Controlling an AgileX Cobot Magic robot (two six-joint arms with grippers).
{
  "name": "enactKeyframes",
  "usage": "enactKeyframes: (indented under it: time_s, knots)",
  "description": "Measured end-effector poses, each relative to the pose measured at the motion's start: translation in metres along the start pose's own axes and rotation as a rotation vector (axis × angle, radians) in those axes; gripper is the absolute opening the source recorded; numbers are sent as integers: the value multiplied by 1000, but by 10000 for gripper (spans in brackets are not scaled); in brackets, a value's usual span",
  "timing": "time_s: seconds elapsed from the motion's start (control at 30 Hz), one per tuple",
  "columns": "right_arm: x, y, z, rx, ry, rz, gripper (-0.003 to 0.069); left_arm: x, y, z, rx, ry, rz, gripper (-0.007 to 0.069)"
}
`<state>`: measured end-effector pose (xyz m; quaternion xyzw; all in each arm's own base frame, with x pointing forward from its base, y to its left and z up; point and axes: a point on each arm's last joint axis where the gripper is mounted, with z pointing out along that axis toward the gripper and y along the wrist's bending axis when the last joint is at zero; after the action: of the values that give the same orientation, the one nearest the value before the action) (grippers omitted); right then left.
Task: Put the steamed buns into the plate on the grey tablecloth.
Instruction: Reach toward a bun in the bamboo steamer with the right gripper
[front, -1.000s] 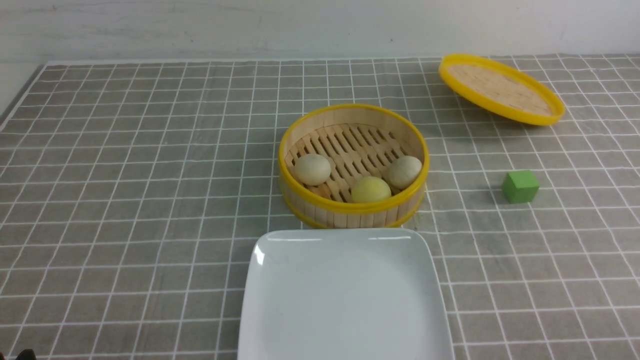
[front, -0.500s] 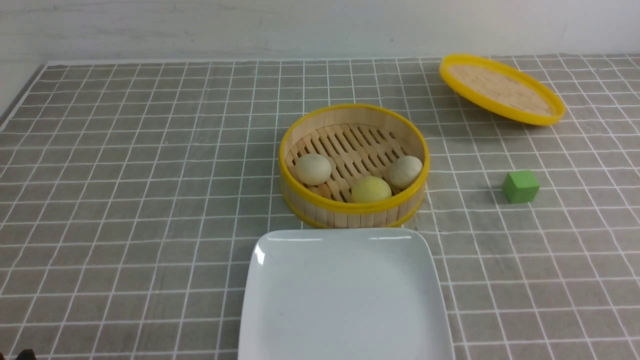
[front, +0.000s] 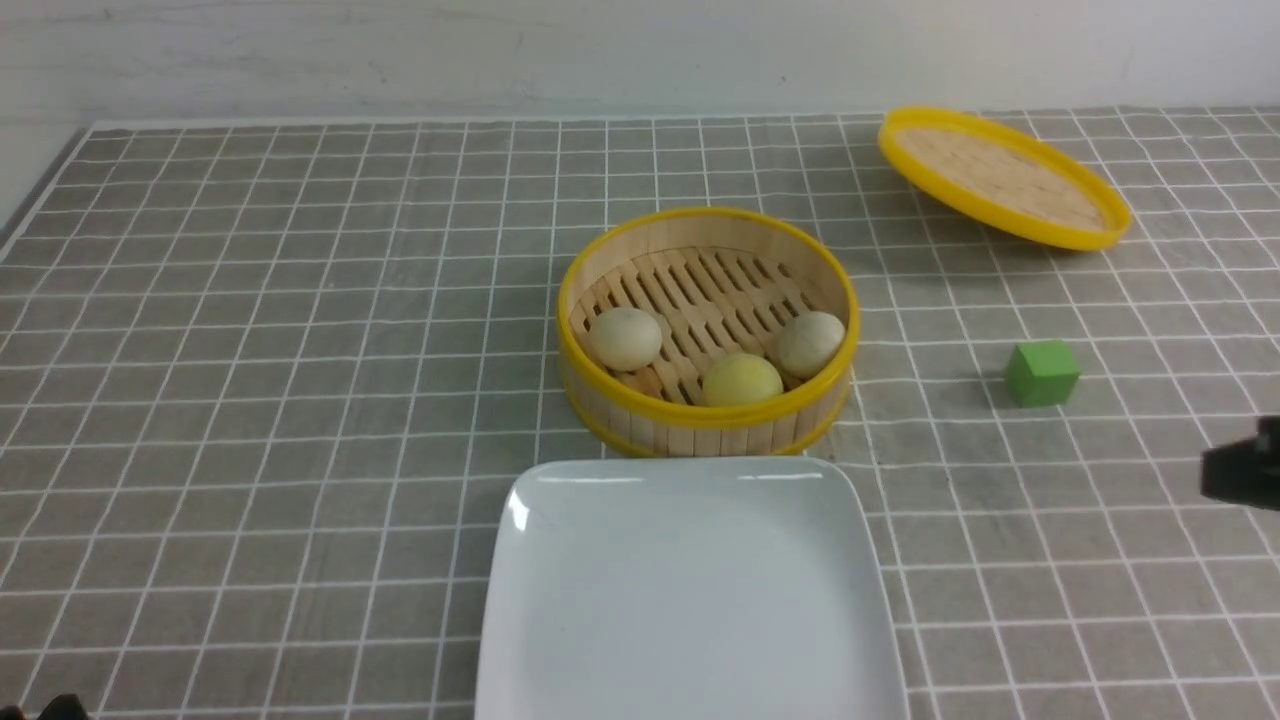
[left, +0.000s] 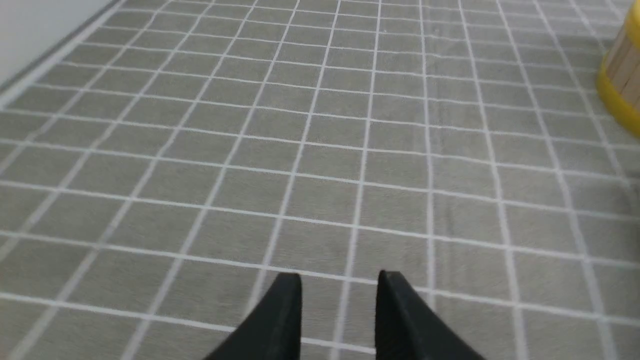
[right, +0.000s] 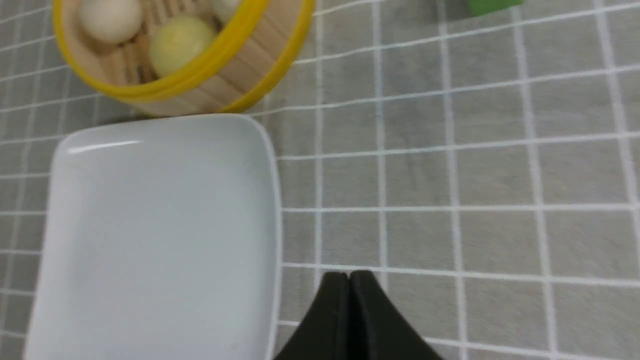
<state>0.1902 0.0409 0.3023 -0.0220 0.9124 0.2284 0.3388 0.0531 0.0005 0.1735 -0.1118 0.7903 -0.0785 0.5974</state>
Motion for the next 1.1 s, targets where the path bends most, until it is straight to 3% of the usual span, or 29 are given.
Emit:
enactKeyframes:
  time_s: [0.03,0.17,0.27,0.4,0.5,0.6,0.7,0.87,1.1]
  knots:
    - [-2,0,3,-8,8,1,1,0,0,0,4,1,-23,241]
    - [-35,14,29,-193,32,-67,49,-9,-12,-1,167,-50,-775,241]
    - [-48,24,46,-251,65,-113,82,-18,-12,-2,229,-119,-1014,241]
    - [-62,41,68,-295,105,-173,116,-31,-7,-6,277,-274,-1114,240]
    - [-75,53,81,-299,121,-227,126,-38,-10,-9,287,-280,-1070,204]
    - [-91,62,92,-274,143,-245,135,-55,-21,-19,295,-224,-915,114]
    - [-112,68,120,-163,209,-294,167,-92,-41,-24,217,-20,-680,10]
    - [-125,81,160,-24,287,-415,260,-135,-58,7,45,405,-393,2]
    - [-127,73,220,96,333,-514,332,-161,-65,63,-24,644,-273,14]
